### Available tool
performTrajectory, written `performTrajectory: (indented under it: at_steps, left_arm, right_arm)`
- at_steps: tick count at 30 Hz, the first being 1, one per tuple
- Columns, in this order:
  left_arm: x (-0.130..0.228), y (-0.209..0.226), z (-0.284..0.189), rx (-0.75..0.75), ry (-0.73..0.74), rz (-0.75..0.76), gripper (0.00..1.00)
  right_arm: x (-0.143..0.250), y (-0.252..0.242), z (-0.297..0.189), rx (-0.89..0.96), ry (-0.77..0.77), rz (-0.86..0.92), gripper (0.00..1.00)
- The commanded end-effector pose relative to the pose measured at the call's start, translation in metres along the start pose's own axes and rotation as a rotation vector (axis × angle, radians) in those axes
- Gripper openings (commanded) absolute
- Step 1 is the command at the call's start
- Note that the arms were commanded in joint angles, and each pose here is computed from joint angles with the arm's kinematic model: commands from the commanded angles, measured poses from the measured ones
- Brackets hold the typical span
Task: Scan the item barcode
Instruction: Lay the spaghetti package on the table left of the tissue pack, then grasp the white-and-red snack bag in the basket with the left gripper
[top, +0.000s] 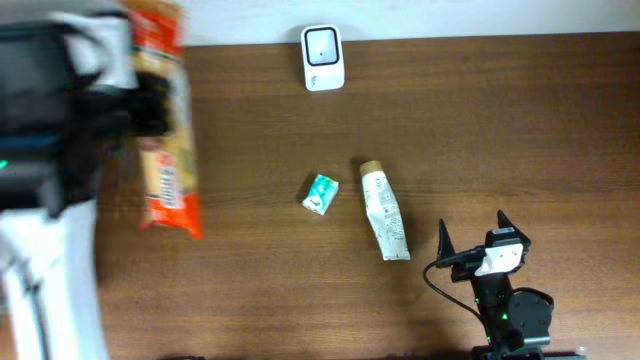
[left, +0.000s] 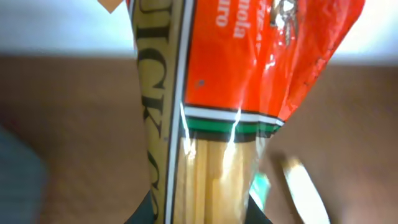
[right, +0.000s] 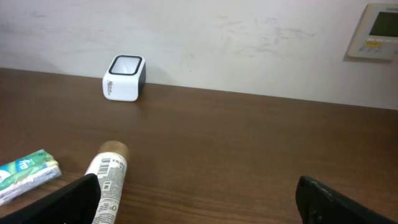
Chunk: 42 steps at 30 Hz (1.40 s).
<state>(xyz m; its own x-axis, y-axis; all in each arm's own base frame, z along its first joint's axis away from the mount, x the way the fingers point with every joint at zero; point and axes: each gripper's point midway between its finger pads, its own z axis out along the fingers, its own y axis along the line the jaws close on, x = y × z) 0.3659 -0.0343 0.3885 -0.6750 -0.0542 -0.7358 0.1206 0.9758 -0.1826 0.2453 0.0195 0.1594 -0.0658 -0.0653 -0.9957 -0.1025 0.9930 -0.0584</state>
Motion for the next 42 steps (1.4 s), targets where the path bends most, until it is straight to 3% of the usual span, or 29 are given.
performTrajectory:
  at_steps: [1, 6, 11, 12, 14, 16, 18, 20, 23, 24, 25, 28, 32, 35, 41, 42]
  left_arm:
    - [0.061, -0.036, 0.083, 0.064, 0.257, -0.033, 0.0]
    - [0.174, -0.067, 0.188, 0.057, 0.542, -0.128, 0.0]
    - [0.236, -0.061, 0.234, -0.039, 0.618, -0.178, 0.0]
    - [0.242, -0.06, 0.243, -0.04, 0.62, -0.178, 0.11]
    - [0.242, -0.06, 0.255, -0.033, 0.602, -0.177, 0.76]
    - [0.233, -0.063, 0.261, -0.016, 0.56, -0.176, 0.99]
    - [0.214, -0.067, 0.261, 0.003, 0.514, -0.164, 0.99]
    - [0.17, -0.072, 0.249, 0.039, 0.419, -0.111, 0.99]
    - [0.066, -0.062, 0.196, 0.067, 0.172, -0.04, 0.99]
    - [0.016, -0.048, 0.16, 0.06, 0.038, -0.02, 0.99]
    - [-0.009, -0.035, 0.136, 0.041, -0.038, 0.022, 0.99]
    - [-0.056, 0.05, 0.054, -0.133, -0.227, -0.068, 0.99]
    - [-0.033, 0.17, -0.038, -0.517, -0.301, -0.332, 1.0]
    - [0.011, 0.218, -0.076, -0.788, -0.238, -0.496, 0.99]
    - [0.031, 0.232, -0.059, -0.836, -0.149, -0.554, 0.99]
    - [0.036, 0.237, -0.049, -0.839, -0.115, -0.557, 0.91]
  right_arm:
    - [0.003, -0.002, 0.0, 0.01, 0.004, -0.003, 0.99]
    - [0.003, -0.002, 0.0, 0.01, 0.004, -0.003, 0.99]
    - [0.003, -0.002, 0.0, 0.01, 0.004, -0.003, 0.99]
    - [0.003, -0.002, 0.0, 0.01, 0.004, -0.003, 0.99]
    - [0.003, -0.002, 0.0, 0.01, 0.004, -0.003, 0.99]
    - [0.003, -0.002, 0.0, 0.01, 0.004, -0.003, 0.99]
    - [0.003, -0.002, 0.0, 0.01, 0.004, -0.003, 0.99]
    - [0.003, -0.002, 0.0, 0.01, 0.004, -0.003, 0.99]
    - [0.003, -0.002, 0.0, 0.01, 0.004, -0.003, 0.99]
    - [0.003, -0.002, 0.0, 0.01, 0.004, -0.003, 0.99]
    - [0.003, -0.002, 0.0, 0.01, 0.004, -0.003, 0.99]
    - [0.003, -0.002, 0.0, 0.01, 0.004, -0.003, 0.99]
    - [0.003, -0.002, 0.0, 0.01, 0.004, -0.003, 0.99]
    - [0.003, -0.002, 0.0, 0.01, 0.004, -0.003, 0.99]
    - [0.003, -0.002, 0.0, 0.01, 0.004, -0.003, 0.99]
    - [0.003, -0.002, 0.0, 0.01, 0.004, -0.003, 0.99]
